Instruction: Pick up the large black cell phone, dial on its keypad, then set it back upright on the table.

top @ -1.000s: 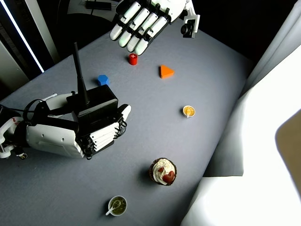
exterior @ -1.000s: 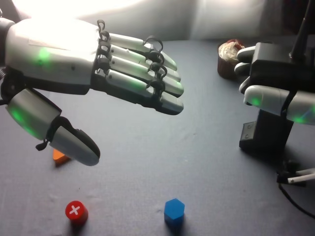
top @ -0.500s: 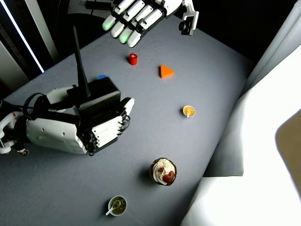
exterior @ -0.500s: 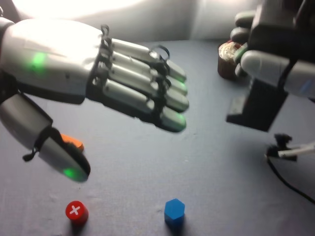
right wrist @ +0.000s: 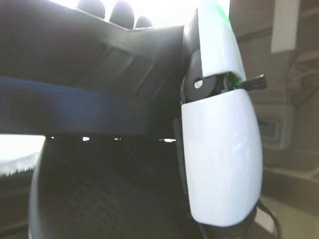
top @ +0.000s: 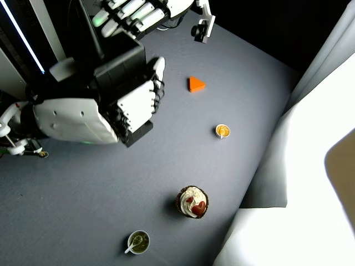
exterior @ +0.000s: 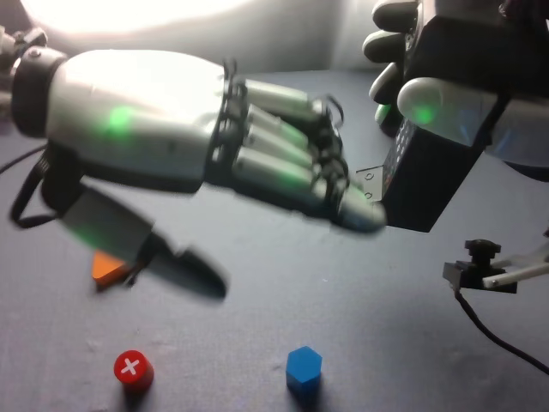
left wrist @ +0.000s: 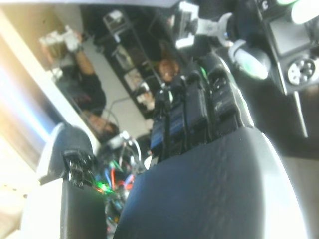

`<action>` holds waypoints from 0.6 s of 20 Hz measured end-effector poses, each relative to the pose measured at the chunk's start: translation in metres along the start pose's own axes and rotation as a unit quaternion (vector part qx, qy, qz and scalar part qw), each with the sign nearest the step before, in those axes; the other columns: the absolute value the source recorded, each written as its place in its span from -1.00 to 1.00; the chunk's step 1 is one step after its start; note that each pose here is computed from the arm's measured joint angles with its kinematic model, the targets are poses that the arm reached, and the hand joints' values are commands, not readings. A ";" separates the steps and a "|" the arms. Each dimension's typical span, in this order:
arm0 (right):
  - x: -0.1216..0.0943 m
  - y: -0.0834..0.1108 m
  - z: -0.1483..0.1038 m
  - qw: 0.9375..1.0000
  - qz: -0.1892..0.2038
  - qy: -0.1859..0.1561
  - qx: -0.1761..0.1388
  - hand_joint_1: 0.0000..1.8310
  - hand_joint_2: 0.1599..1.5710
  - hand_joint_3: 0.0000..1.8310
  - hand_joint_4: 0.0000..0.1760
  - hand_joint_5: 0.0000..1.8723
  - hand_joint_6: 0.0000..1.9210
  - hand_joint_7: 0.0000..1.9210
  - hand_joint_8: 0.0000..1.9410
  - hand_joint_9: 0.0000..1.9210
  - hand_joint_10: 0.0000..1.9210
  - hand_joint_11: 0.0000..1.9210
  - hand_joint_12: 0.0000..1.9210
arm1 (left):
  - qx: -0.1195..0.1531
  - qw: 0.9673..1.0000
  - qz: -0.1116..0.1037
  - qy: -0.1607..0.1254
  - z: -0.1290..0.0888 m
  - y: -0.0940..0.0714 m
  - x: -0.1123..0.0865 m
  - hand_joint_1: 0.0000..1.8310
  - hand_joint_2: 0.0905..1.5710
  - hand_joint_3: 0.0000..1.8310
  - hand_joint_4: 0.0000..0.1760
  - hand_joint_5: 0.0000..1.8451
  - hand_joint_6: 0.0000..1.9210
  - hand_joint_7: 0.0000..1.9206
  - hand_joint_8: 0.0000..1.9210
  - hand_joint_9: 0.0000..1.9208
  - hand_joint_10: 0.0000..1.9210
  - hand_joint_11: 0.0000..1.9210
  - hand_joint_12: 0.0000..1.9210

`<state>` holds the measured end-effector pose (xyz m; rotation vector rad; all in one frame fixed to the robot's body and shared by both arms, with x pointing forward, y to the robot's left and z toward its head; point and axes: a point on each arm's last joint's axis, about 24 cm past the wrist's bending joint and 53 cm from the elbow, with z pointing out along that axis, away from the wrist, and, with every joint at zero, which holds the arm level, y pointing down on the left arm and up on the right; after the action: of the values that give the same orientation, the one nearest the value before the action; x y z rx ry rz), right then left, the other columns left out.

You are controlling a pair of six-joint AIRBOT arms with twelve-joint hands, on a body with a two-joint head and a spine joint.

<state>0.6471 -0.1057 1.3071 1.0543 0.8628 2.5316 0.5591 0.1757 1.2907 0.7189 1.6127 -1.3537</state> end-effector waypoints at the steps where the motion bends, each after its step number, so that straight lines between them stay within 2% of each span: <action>1: 0.000 0.001 0.001 1.000 0.003 0.000 -0.001 0.63 0.34 -1.00 -1.00 -0.05 -0.05 0.08 -0.22 0.03 0.10 -0.21 0.70 | -0.027 1.000 0.008 -0.013 -0.002 0.013 -0.006 -0.11 0.65 -1.00 -0.35 -0.79 -1.00 -0.24 -0.98 -0.10 -0.60 -0.65 0.43; 2: 0.001 0.001 0.003 1.000 0.008 0.000 -0.001 0.63 0.33 -1.00 -1.00 -0.03 -0.07 0.11 -0.26 0.05 0.08 -0.20 0.68 | -0.050 0.998 0.010 -0.021 -0.005 0.024 -0.011 0.00 0.58 -1.00 -0.42 -0.77 -1.00 -0.17 -0.99 -0.14 -0.33 -0.54 0.48; 3: 0.003 0.003 0.004 1.000 0.013 0.005 -0.002 0.63 0.33 -1.00 -1.00 -0.02 -0.08 0.09 -0.22 0.04 0.09 -0.22 0.69 | -0.074 0.997 0.017 -0.025 -0.008 0.036 -0.014 0.19 0.46 -1.00 -0.34 -0.78 -1.00 -0.06 -0.96 -0.28 0.25 -0.49 0.81; 4: 0.006 0.005 0.005 1.000 0.012 0.009 -0.004 0.63 0.33 -1.00 -1.00 0.00 -0.10 0.07 -0.19 0.03 0.10 -0.20 0.68 | -0.096 0.995 0.020 -0.029 -0.012 0.047 -0.016 0.41 0.41 -0.99 -0.27 -0.77 -0.99 -0.05 -0.07 -0.30 0.65 -0.39 0.96; 5: 0.007 0.005 0.006 1.000 0.012 0.011 -0.004 0.63 0.33 -1.00 -1.00 -0.01 -0.12 0.07 -0.18 0.03 0.10 -0.19 0.68 | -0.113 0.993 0.032 -0.028 -0.015 0.055 -0.017 0.45 0.41 -0.99 -0.20 -0.78 -1.00 -0.07 0.16 -0.30 0.76 -0.34 0.99; 6: 0.008 0.005 0.006 1.000 0.011 0.014 -0.004 0.53 0.34 -1.00 -1.00 -0.03 -0.03 0.05 -0.11 0.01 0.23 -0.15 0.35 | -0.126 0.991 0.038 -0.029 -0.016 0.061 -0.018 0.47 0.39 -1.00 -0.04 -0.83 -1.00 -0.02 0.13 -0.23 0.75 -0.28 1.00; 7: 0.009 0.004 0.006 1.000 0.010 0.015 -0.003 0.51 0.35 -1.00 -1.00 -0.05 0.01 0.04 -0.09 0.01 0.26 -0.11 0.22 | -0.134 0.990 0.039 -0.031 -0.017 0.065 -0.018 0.47 0.38 -1.00 0.03 -0.86 -1.00 -0.01 0.12 -0.20 0.71 -0.30 1.00; 8: 0.008 0.004 0.006 1.000 0.010 0.014 -0.002 0.60 0.35 -1.00 -1.00 -0.05 -0.06 0.03 -0.12 0.02 0.14 -0.14 0.58 | -0.144 0.988 0.040 -0.033 -0.019 0.070 -0.020 0.47 0.40 -0.99 0.11 -0.90 -0.99 -0.04 0.20 -0.19 0.78 -0.28 1.00; 9: 0.007 0.005 0.006 1.000 0.009 0.013 -0.003 0.62 0.35 -1.00 -1.00 -0.05 -0.08 0.02 -0.12 0.03 0.12 -0.16 0.67 | -0.153 0.987 0.041 -0.036 -0.021 0.074 -0.022 0.46 0.42 -0.99 0.21 -0.93 -1.00 -0.09 0.27 -0.23 0.83 -0.30 1.00; 10: 0.007 0.005 0.006 1.000 0.008 0.013 -0.003 0.63 0.34 -1.00 -1.00 -0.03 -0.10 0.03 -0.14 0.04 0.11 -0.18 0.68 | -0.160 0.986 0.042 -0.038 -0.022 0.077 -0.023 0.46 0.44 -0.99 0.24 -0.93 -1.00 -0.11 0.31 -0.24 0.85 -0.32 1.00; 11: 0.006 0.006 0.006 1.000 0.008 0.013 -0.003 0.63 0.34 -1.00 -1.00 -0.03 -0.11 0.04 -0.15 0.04 0.11 -0.19 0.69 | -0.165 0.985 0.043 -0.040 -0.023 0.079 -0.024 0.45 0.49 -0.99 0.26 -0.96 -1.00 -0.18 0.42 -0.27 0.92 -0.34 1.00; 12: 0.006 0.006 0.007 1.000 0.006 0.015 -0.003 0.63 0.34 -1.00 -1.00 -0.03 -0.10 0.05 -0.16 0.03 0.12 -0.20 0.69 | -0.170 0.984 0.044 -0.042 -0.023 0.081 -0.025 0.44 0.54 -0.98 0.41 -0.97 -1.00 -0.24 0.51 -0.27 0.98 -0.36 1.00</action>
<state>0.6474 -0.1045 1.3181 1.0263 0.8592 2.5634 0.6342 0.2199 1.2762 0.5131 1.6694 -0.9981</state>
